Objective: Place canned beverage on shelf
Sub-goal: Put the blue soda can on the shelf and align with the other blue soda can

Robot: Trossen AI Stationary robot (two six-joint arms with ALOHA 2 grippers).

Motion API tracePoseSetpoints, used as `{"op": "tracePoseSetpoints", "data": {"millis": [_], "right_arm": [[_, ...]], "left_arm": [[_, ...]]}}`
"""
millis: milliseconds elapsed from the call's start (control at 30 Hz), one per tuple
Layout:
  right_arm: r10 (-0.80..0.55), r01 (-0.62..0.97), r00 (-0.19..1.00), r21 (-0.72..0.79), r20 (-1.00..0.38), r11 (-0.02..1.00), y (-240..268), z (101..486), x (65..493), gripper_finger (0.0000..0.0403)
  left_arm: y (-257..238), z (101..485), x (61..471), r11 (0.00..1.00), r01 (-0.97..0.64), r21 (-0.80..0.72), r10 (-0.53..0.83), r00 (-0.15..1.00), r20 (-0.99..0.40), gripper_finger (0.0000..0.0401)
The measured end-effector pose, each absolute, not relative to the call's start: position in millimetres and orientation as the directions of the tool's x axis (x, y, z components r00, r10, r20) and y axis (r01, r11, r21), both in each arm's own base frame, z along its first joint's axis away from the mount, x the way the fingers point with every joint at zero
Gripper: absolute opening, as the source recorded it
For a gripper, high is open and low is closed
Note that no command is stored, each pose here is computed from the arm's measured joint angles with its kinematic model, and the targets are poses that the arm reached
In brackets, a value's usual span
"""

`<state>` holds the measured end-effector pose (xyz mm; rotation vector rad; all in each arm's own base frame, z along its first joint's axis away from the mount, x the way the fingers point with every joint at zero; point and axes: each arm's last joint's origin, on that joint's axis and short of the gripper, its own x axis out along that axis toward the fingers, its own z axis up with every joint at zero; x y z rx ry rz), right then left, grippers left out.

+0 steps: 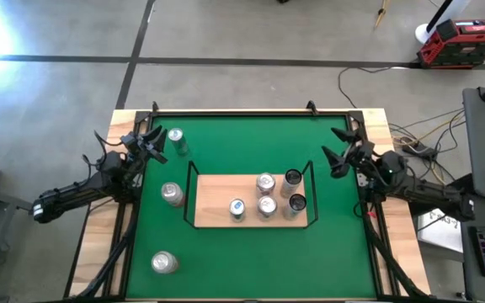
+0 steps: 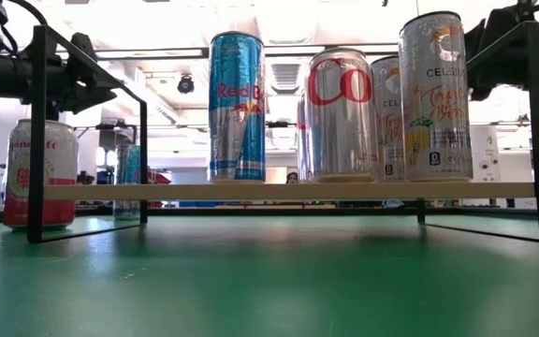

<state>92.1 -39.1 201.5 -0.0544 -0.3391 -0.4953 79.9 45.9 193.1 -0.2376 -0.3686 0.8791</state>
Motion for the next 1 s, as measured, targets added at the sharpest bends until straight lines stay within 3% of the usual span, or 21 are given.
{"op": "tracePoseSetpoints", "data": {"millis": [467, 1000], "right_arm": [[-0.529, 0.537, 0.826, 0.012, 0.194, 0.843, -42, 188, 93, 0.0368], [-0.529, 0.539, 0.827, 0.002, 0.190, 0.842, -42, 187, 94, 0.0368]], "left_arm": [[46, 193, 80, 0.618, -0.704, -0.350, 0.785, 0.581, 0.216, 0.0137], [46, 193, 80, 0.617, -0.704, -0.351, 0.785, 0.581, 0.215, 0.0137]]}}
